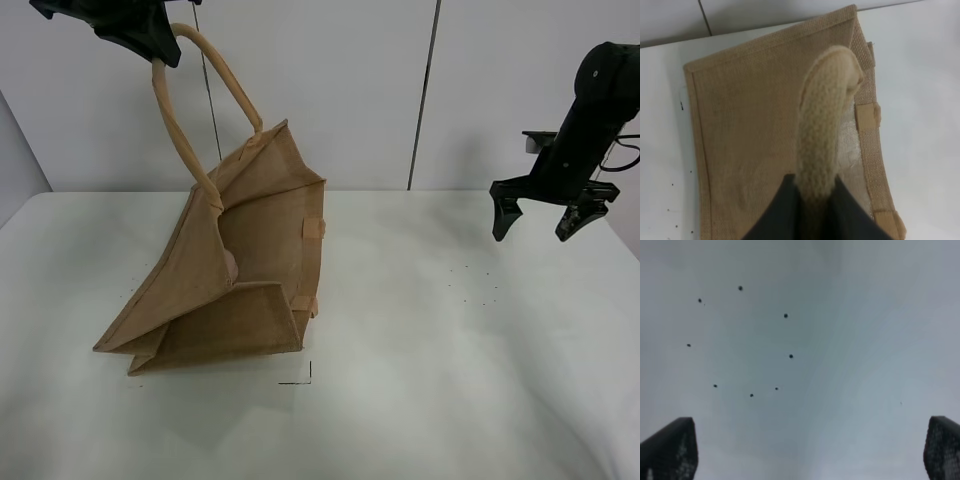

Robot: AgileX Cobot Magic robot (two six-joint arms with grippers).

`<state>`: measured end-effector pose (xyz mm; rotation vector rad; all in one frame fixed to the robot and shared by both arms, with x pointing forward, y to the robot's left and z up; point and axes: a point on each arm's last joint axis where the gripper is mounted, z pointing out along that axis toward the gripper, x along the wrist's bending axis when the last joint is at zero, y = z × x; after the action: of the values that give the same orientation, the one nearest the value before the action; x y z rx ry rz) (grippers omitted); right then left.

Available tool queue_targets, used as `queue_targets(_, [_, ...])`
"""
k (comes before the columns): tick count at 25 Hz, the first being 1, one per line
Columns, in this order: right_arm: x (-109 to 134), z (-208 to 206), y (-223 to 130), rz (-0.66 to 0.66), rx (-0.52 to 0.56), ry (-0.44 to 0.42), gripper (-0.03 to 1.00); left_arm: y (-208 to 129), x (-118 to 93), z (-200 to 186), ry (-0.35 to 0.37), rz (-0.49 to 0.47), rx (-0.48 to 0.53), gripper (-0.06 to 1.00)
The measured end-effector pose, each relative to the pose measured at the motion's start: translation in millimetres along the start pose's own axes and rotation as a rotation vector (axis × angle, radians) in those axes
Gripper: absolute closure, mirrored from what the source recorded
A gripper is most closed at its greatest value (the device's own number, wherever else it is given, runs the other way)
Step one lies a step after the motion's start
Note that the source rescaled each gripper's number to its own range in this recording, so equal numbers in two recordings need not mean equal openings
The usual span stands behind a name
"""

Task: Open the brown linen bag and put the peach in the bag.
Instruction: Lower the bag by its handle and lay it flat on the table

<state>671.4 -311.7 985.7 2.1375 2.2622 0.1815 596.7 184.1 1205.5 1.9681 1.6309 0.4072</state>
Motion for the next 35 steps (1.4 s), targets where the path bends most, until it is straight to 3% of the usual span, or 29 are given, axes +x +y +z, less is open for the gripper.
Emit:
queue_targets(4, [3,-18,-18,0.005,-0.004,-0.003,-0.03,0,0,0,0.0,0.0,0.0,0.94])
queue_targets(8, [9,-53,-60,0.004,-0.027,-0.006,-0.03,0,0,0,0.0,0.005,0.0,0.94])
queue_targets(15, [24,-104,-175,0.001,-0.099,-0.015,-0.03,0,0,0,0.0,0.005,0.0,0.94])
queue_targets(18, [29,-108,-229,-0.004,-0.129,-0.028,-0.03,0,0,0,0.0,0.006,0.0,0.94])
queue_targets(21, [34,-107,-276,-0.008,-0.21,-0.038,-0.03,0,0,0,0.0,0.008,0.0,0.94])
queue_targets(28, [40,-92,-353,-0.022,-0.548,-0.071,-0.03,0,0,0,0.0,0.009,0.0,0.94])
queue_targets(32, [42,-95,-372,-0.026,-0.671,-0.081,-0.03,0,0,0,0.0,0.012,0.0,0.94])
queue_targets(35, [43,-97,-377,-0.045,-0.703,-0.077,-0.03,0,0,0,0.0,0.012,0.0,0.94])
